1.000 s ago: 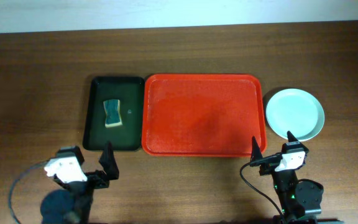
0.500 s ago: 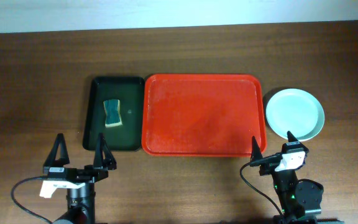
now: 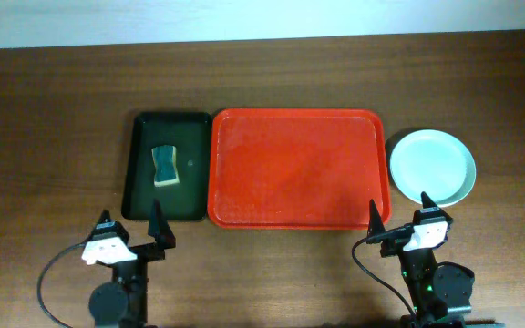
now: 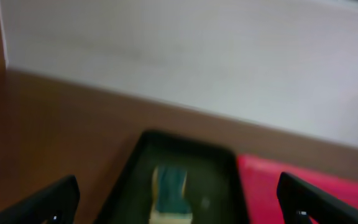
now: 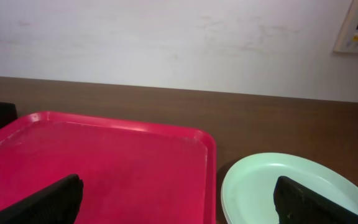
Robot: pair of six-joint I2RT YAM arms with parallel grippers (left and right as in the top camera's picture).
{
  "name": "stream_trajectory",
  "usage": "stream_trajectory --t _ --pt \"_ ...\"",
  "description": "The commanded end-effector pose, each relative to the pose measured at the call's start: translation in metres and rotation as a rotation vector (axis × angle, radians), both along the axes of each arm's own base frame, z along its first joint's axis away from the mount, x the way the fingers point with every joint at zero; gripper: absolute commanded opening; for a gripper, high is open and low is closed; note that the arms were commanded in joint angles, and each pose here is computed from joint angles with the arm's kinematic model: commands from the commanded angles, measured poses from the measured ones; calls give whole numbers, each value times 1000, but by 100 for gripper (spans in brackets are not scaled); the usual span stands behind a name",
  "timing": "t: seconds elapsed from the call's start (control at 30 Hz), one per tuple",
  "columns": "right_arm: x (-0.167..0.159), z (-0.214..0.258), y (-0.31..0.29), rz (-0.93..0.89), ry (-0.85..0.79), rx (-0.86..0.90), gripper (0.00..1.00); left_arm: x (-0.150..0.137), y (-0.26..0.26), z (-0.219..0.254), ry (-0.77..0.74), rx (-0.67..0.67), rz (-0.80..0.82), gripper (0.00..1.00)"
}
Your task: Clean dirty plates on tray and stack at the side
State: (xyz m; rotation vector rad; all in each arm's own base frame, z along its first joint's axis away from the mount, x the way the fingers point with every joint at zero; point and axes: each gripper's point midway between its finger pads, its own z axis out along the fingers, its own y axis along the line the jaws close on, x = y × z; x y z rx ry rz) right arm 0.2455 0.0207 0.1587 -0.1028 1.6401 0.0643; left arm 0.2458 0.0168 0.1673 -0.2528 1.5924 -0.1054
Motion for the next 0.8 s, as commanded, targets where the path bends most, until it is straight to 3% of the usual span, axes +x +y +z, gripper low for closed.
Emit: stream_trajectory --t 0.0,0.3,0.77 --pt "0 -3 -3 -19 7 10 98 -1 6 -9 39 85 28 99" --pt "0 -3 -3 -19 7 10 99 0 -13 -11 52 258 -90 99" --pt "0 -3 -3 -19 7 10 99 0 -22 -11 47 263 -125 99"
